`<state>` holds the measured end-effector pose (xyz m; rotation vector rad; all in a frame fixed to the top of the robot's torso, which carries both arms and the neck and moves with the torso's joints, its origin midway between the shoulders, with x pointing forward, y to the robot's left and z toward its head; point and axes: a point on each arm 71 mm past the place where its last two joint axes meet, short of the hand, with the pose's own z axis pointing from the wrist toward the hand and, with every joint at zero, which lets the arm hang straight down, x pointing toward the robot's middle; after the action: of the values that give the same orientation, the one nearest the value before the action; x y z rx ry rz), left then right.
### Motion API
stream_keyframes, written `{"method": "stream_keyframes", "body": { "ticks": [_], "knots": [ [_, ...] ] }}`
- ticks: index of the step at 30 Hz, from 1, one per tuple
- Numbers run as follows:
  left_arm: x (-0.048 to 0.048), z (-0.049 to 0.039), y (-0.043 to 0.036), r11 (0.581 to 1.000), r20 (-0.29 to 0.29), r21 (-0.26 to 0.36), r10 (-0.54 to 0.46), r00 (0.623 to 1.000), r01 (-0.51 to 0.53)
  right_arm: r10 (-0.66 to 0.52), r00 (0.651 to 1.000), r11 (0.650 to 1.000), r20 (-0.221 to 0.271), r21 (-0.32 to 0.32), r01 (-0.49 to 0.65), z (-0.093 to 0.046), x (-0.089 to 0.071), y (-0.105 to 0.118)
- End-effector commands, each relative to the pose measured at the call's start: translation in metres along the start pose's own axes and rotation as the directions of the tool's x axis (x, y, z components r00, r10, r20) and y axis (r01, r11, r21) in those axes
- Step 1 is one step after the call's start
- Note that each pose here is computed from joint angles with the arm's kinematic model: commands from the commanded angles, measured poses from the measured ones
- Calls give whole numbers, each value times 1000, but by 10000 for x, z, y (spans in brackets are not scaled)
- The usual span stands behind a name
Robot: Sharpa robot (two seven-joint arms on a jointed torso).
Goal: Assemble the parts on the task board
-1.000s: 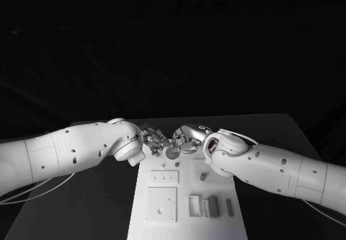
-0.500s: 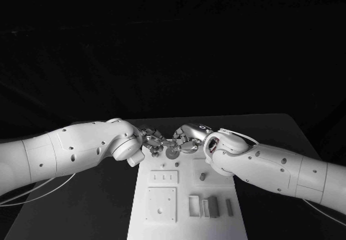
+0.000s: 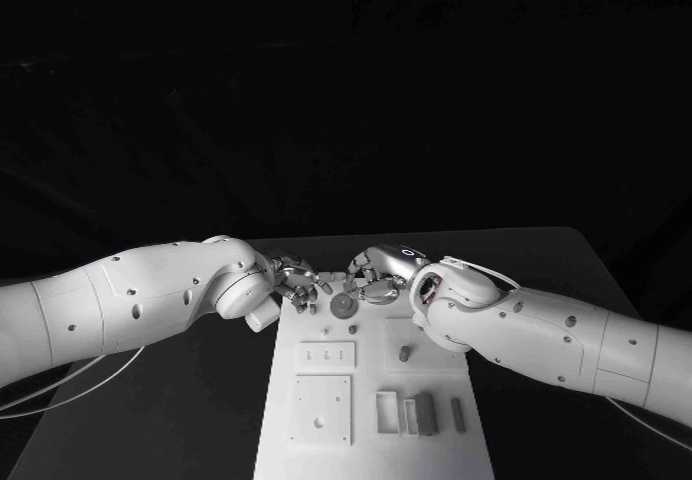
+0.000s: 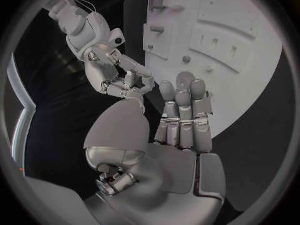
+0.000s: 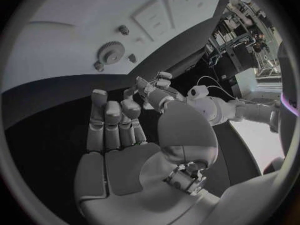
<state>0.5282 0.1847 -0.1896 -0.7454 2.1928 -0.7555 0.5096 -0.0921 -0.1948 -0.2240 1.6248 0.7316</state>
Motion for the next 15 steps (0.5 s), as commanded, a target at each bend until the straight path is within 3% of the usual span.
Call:
{"method": "stream_keyframes", "body": {
  "ticks": [1,8,15],
  "knots": [
    [37,3,-2,998,-70,-2,-67,995,67,53,995,998,84,-48,-49,-20,-67,0],
    [48,-2,-39,964,-141,48,-254,957,263,95,991,995,98,-50,-91,-33,-76,-33],
    [33,1,-51,946,-153,64,-307,940,319,102,991,994,82,-48,-99,-24,-58,-24]
  ]
}}
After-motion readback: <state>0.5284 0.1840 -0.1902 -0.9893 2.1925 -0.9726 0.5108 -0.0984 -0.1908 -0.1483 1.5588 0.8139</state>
